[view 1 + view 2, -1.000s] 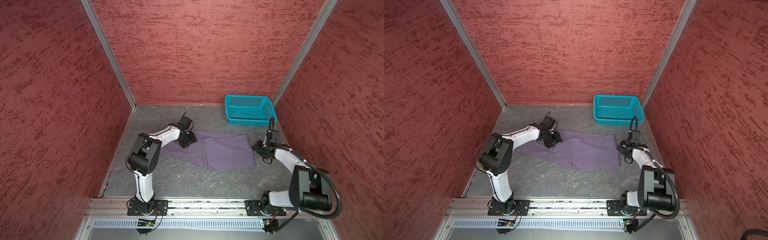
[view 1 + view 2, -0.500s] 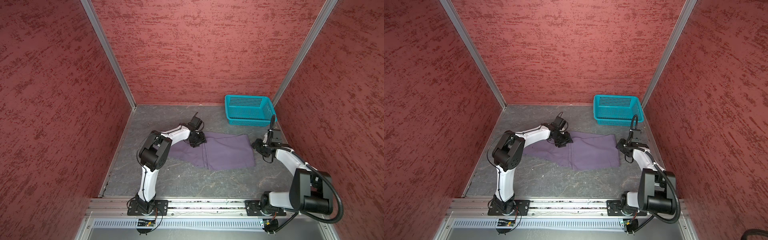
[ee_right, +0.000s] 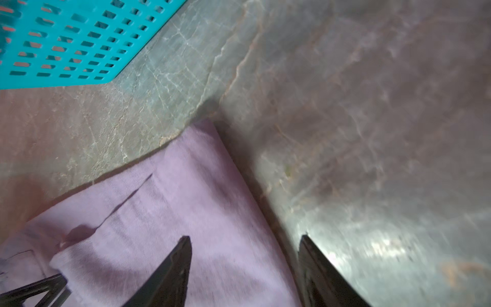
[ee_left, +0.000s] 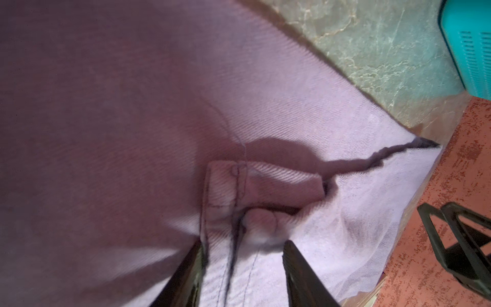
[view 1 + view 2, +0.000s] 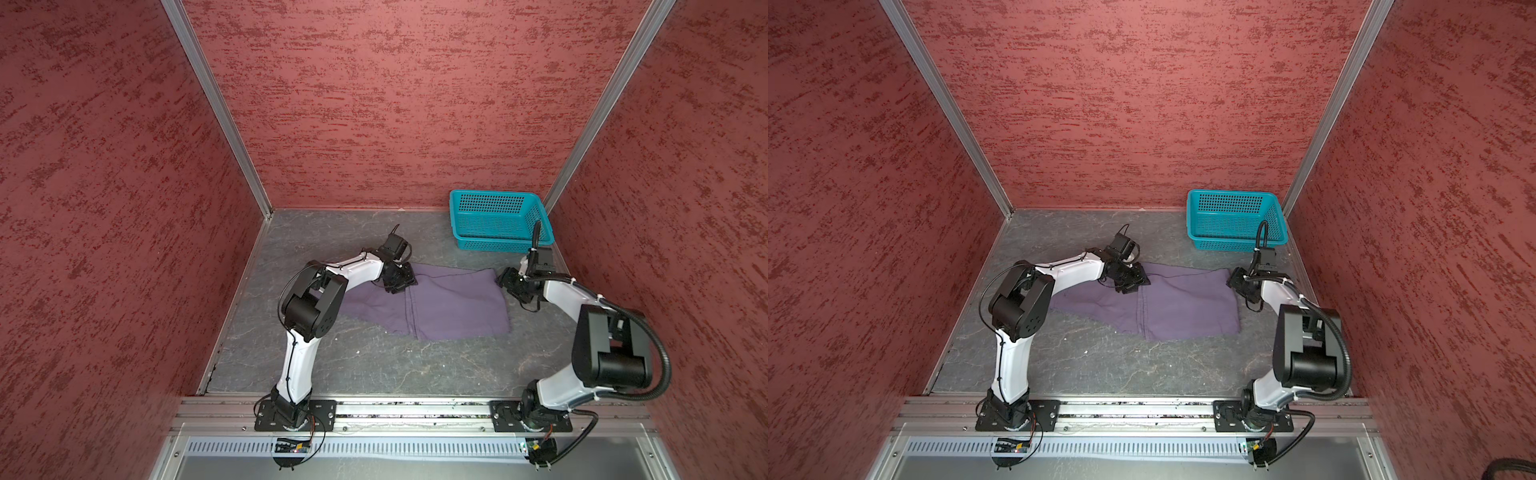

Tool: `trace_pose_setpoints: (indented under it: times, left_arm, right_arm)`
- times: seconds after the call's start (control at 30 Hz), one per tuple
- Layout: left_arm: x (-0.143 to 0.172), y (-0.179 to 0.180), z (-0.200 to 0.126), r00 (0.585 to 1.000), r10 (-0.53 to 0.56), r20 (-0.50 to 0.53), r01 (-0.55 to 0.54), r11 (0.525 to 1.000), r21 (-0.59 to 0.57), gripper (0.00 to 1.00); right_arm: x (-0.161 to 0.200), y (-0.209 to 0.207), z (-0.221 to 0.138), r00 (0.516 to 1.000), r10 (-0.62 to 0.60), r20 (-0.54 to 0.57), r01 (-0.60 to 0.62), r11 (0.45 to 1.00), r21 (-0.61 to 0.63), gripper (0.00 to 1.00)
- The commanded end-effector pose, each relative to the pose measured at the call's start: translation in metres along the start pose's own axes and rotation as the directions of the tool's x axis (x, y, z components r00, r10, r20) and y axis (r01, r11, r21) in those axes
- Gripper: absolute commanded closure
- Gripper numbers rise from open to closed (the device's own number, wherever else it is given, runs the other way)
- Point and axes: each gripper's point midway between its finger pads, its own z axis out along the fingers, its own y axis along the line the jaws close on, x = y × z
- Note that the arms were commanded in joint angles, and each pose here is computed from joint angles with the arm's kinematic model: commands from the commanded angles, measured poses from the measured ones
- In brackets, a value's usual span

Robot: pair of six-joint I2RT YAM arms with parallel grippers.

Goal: Fold and stack the trousers
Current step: Smooth out the trousers at the center of the table.

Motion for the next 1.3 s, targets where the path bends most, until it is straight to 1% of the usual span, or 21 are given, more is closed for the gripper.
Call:
trace_pose_setpoints:
  times: [0.0, 0.1, 0.23, 0.27, 0.37, 0.4, 0.47, 0.53, 0.57, 0.6, 0.73, 0.77, 0.8, 0.87, 0.9, 0.97, 1.1, 1.17, 1.2, 1.23, 1.27]
  left_arm:
    - [0.001, -0.006, 0.007, 1.0, 0.004, -0.019, -0.004, 1.0, 0.024, 0.51]
    - [0.0, -0.01, 0.006, 1.0, 0.004, -0.027, -0.004, 1.0, 0.031, 0.56]
    - [-0.001, -0.015, 0.004, 0.999, 0.009, -0.032, -0.008, 0.999, 0.043, 0.56]
    - [-0.001, -0.016, 0.003, 0.999, 0.009, -0.033, -0.007, 0.999, 0.046, 0.55]
    - [0.0, -0.018, 0.004, 0.999, 0.012, -0.038, -0.01, 0.999, 0.051, 0.55]
    - [0.001, -0.018, 0.005, 0.999, 0.011, -0.042, -0.009, 0.999, 0.048, 0.58]
    - [0.002, -0.017, 0.006, 0.999, 0.011, -0.045, -0.009, 0.999, 0.045, 0.72]
    - [0.002, -0.014, 0.008, 0.999, 0.011, -0.047, -0.01, 0.999, 0.041, 0.79]
    - [0.001, -0.013, 0.009, 0.999, 0.009, -0.049, -0.007, 0.999, 0.039, 0.82]
    - [0.0, -0.013, 0.008, 0.999, 0.006, -0.049, -0.004, 0.999, 0.04, 0.83]
    - [-0.007, -0.007, 0.005, 0.999, -0.001, -0.04, 0.002, 1.0, 0.028, 0.96]
    - [-0.011, -0.007, 0.001, 1.0, 0.004, -0.03, -0.003, 1.0, 0.022, 0.98]
    - [-0.014, -0.007, -0.002, 1.0, 0.011, -0.019, -0.011, 1.0, 0.015, 0.99]
    - [-0.023, -0.01, -0.012, 1.0, 0.03, 0.002, -0.03, 1.0, 0.009, 1.0]
    - [-0.027, -0.011, -0.016, 0.999, 0.037, 0.012, -0.037, 0.999, 0.01, 1.0]
    - [-0.036, -0.012, -0.024, 0.998, 0.054, 0.029, -0.054, 0.999, 0.0, 1.0]
    - [-0.048, -0.012, -0.03, 0.995, 0.094, 0.038, -0.093, 0.995, -0.03, 1.0]
    - [-0.052, -0.012, -0.028, 0.992, 0.117, 0.042, -0.116, 0.992, -0.041, 0.98]
    - [-0.054, -0.009, -0.025, 0.992, 0.123, 0.041, -0.121, 0.991, -0.054, 0.95]
    - [-0.056, -0.004, -0.023, 0.992, 0.117, 0.038, -0.114, 0.991, -0.069, 0.87]
    - [-0.056, 0.002, -0.019, 0.994, 0.102, 0.028, -0.1, 0.991, -0.086, 0.74]
  right_arm:
    - [-0.016, 0.009, 0.007, 0.996, -0.072, 0.043, 0.071, 0.997, 0.022, 0.35]
    - [-0.018, 0.016, 0.017, 0.994, -0.1, 0.039, 0.099, 0.995, 0.027, 0.35]
    - [-0.017, 0.028, 0.032, 0.991, -0.134, 0.023, 0.133, 0.991, 0.018, 0.35]
    - [-0.017, 0.029, 0.036, 0.99, -0.139, 0.017, 0.138, 0.99, 0.022, 0.38]
    - [-0.017, 0.027, 0.041, 0.991, -0.132, 0.018, 0.131, 0.991, 0.038, 0.54]
    - [-0.017, 0.026, 0.041, 0.991, -0.129, 0.023, 0.128, 0.991, 0.044, 0.6]
    - [-0.019, 0.022, 0.04, 0.992, -0.121, 0.035, 0.119, 0.991, 0.062, 0.78]
    - [-0.021, 0.019, 0.039, 0.992, -0.119, 0.045, 0.115, 0.99, 0.081, 0.93]
    - [-0.022, 0.017, 0.037, 0.992, -0.119, 0.052, 0.114, 0.989, 0.095, 0.99]
    - [-0.024, 0.015, 0.036, 0.991, -0.118, 0.058, 0.111, 0.988, 0.108, 1.0]
    - [-0.032, 0.007, 0.026, 0.99, -0.102, 0.101, 0.087, 0.985, 0.148, 1.0]
    - [-0.033, 0.004, 0.024, 0.99, -0.093, 0.11, 0.075, 0.985, 0.153, 0.96]
    - [-0.034, 0.003, 0.023, 0.989, -0.086, 0.118, 0.067, 0.986, 0.153, 0.89]
    - [-0.037, -0.001, 0.019, 0.989, -0.066, 0.129, 0.046, 0.988, 0.151, 0.63]
    - [-0.037, -0.002, 0.018, 0.989, -0.058, 0.133, 0.038, 0.988, 0.15, 0.55]
    - [-0.038, -0.005, 0.015, 0.989, -0.043, 0.141, 0.022, 0.989, 0.146, 0.48]
    - [-0.041, -0.001, 0.008, 0.987, -0.017, 0.162, 0.0, 0.994, 0.108, 0.44]
    - [-0.041, 0.004, 0.006, 0.986, -0.009, 0.164, -0.005, 0.997, 0.082, 0.43]
    - [-0.041, 0.006, 0.006, 0.987, -0.006, 0.164, -0.006, 0.997, 0.071, 0.43]
    - [-0.041, 0.008, 0.005, 0.987, -0.002, 0.163, -0.008, 0.998, 0.061, 0.43]
    - [-0.041, 0.01, 0.004, 0.987, 0.0, 0.163, -0.009, 0.999, 0.053, 0.42]
